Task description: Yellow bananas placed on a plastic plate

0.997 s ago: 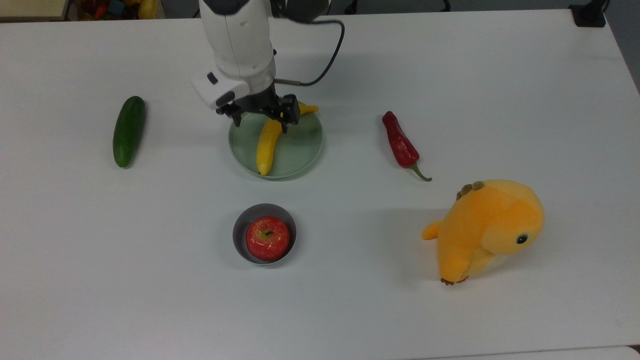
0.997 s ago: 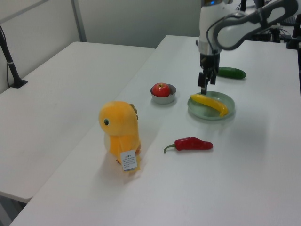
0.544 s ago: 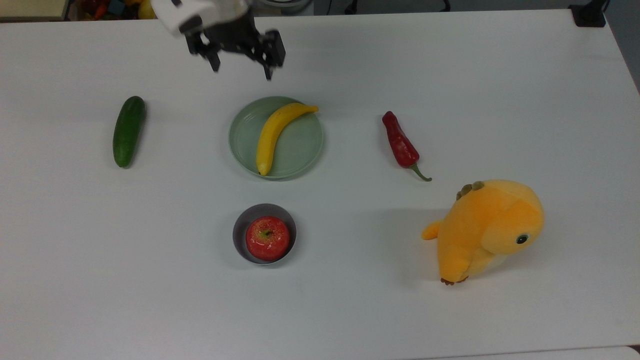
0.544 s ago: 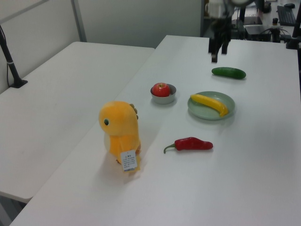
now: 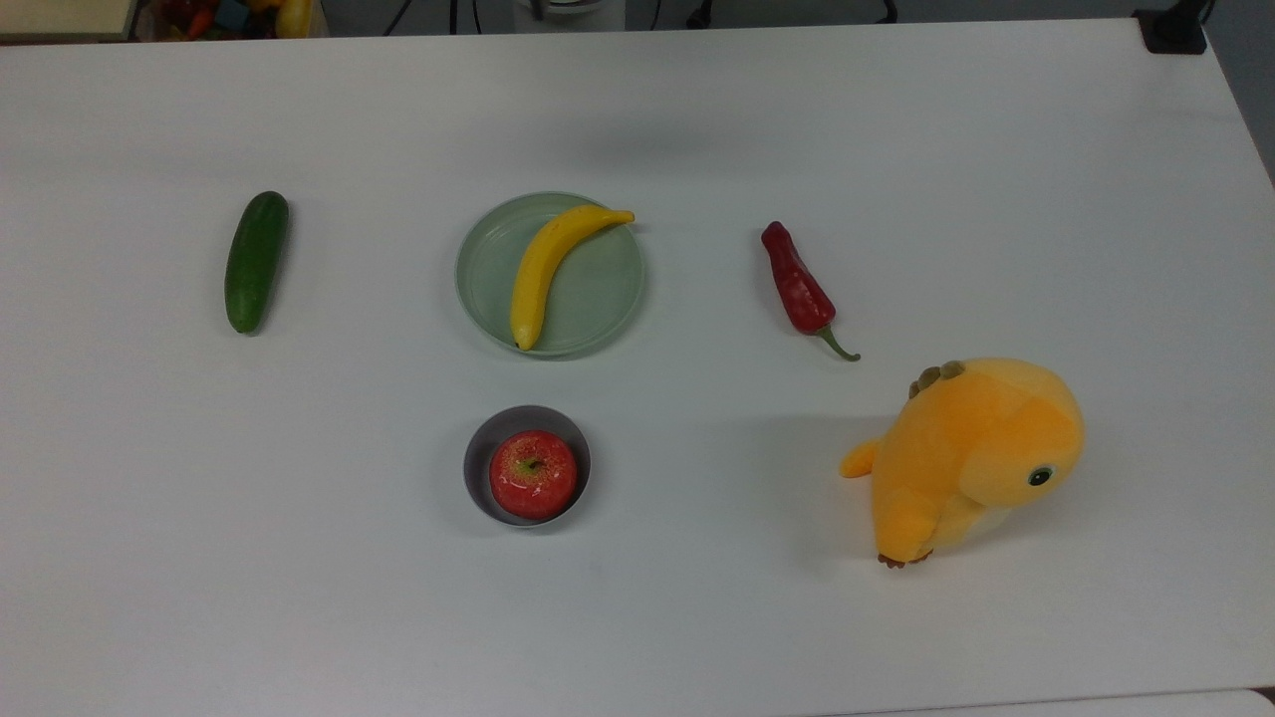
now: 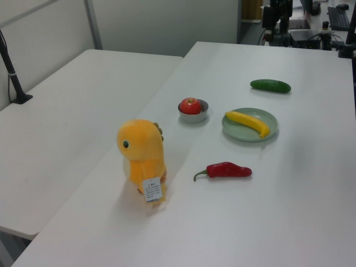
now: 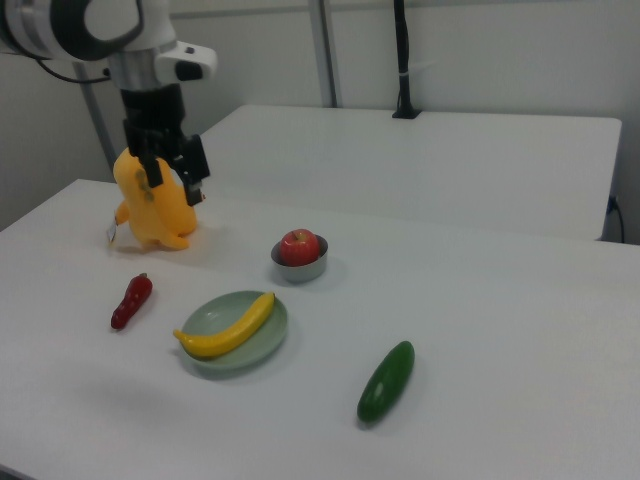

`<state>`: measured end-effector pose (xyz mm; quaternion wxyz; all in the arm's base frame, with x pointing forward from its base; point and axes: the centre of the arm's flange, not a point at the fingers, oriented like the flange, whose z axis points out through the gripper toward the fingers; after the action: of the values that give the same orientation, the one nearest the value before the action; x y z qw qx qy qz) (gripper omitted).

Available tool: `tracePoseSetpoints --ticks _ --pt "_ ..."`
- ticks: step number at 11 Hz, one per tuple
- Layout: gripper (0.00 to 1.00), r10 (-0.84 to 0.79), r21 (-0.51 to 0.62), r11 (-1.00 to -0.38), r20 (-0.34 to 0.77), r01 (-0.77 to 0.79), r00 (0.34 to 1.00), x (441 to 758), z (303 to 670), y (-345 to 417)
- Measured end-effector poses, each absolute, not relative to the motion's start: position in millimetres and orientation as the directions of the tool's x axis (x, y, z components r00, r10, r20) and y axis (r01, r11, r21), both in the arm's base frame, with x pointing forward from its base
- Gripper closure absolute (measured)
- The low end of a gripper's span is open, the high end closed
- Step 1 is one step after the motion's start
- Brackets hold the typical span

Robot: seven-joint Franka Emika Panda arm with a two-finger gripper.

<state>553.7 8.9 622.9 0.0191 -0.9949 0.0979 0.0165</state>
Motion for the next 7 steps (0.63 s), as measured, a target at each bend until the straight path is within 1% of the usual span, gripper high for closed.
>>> tracePoseSetpoints --ticks 3,7 --pt "0.0 -0.139 -0.04 -0.99 -0.009 -0.139 0.99 541.8 639.5 50.9" --pt "0.0 -0.084 -0.041 -0.996 -0.001 -0.084 0.996 536.3 635.9 68.6"
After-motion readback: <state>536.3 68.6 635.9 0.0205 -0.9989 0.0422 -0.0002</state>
